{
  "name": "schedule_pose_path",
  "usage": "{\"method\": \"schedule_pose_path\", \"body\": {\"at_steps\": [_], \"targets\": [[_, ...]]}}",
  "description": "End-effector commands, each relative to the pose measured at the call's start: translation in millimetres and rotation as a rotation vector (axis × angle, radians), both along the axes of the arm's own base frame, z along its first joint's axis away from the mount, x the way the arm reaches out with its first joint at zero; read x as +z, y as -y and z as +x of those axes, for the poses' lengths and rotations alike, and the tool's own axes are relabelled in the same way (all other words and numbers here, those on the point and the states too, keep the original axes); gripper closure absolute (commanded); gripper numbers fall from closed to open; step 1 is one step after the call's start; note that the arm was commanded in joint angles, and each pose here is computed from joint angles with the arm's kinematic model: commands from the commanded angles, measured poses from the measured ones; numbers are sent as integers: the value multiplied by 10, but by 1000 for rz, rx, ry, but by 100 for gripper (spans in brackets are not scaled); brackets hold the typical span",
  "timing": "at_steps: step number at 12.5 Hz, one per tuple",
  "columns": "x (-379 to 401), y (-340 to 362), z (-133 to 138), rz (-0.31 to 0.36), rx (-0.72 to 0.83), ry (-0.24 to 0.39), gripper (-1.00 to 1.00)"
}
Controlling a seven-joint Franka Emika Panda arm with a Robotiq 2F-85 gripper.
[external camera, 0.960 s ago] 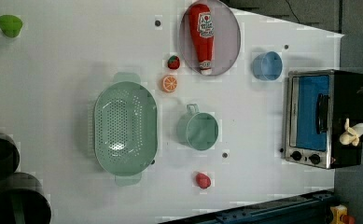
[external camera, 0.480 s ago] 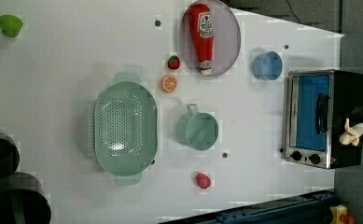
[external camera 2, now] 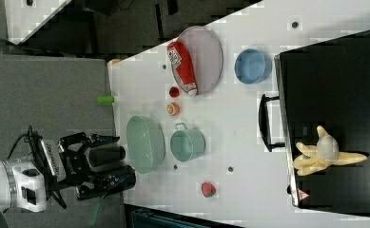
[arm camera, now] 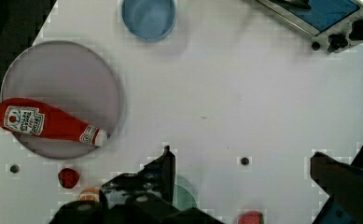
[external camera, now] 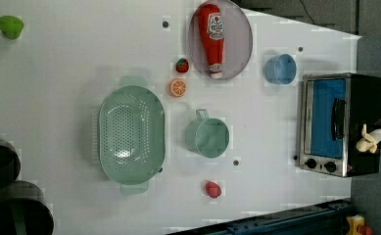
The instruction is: Pick banana from table and place on oven.
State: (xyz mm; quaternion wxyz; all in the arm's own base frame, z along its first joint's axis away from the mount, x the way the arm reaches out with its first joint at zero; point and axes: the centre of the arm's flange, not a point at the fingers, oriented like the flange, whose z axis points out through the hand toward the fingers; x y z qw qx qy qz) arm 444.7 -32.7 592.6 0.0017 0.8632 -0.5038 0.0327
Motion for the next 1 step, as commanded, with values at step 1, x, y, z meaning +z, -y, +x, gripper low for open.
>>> {"method": "schedule_pose_path", "body": {"at_steps": [1], "targets": [[-3,12,-4,-6,7,5,-100]]}}
